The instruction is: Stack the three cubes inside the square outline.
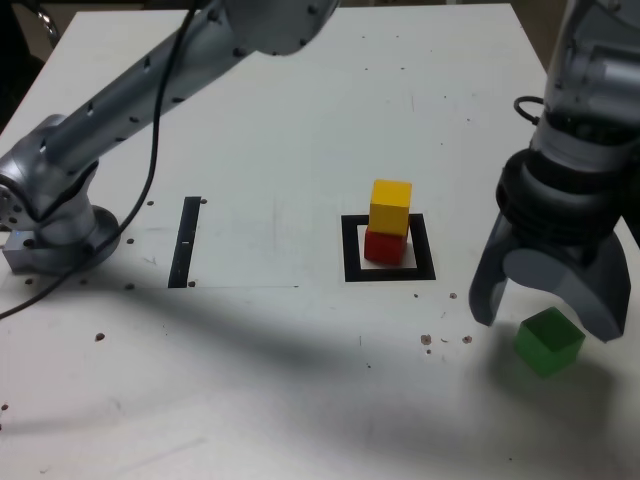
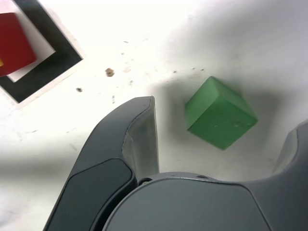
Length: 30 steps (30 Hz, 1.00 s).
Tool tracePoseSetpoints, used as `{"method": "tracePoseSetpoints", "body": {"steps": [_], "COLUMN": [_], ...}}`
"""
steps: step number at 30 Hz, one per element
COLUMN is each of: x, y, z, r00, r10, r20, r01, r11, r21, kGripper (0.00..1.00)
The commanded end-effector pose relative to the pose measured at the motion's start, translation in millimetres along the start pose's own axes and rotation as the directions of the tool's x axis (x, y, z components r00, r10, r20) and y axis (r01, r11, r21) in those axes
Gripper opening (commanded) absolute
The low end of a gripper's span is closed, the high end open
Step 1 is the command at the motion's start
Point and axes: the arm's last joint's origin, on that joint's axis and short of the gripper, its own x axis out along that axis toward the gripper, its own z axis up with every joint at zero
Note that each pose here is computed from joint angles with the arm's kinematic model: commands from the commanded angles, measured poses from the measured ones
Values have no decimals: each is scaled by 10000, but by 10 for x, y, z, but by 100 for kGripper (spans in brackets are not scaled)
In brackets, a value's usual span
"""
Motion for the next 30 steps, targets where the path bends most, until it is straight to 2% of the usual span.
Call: {"method": "tracePoseSetpoints", "body": {"steps": [1, 11, 21, 23, 30], "x": [79, 236, 368, 386, 397], "y": [-15, -16, -20, -12, 13], "z": [42, 180, 257, 260, 275], "r00": [9998, 9999, 9995, 9994, 9997], "r10": [-77, -108, -294, -305, -227], "r20": [-163, -81, -122, -163, -62], "r01": [77, 109, 295, 306, 228], "r11": [10000, 9999, 9995, 9995, 9997], "r21": [53, 85, 82, 67, 40], "kGripper": [94, 92, 83, 79, 55]}}
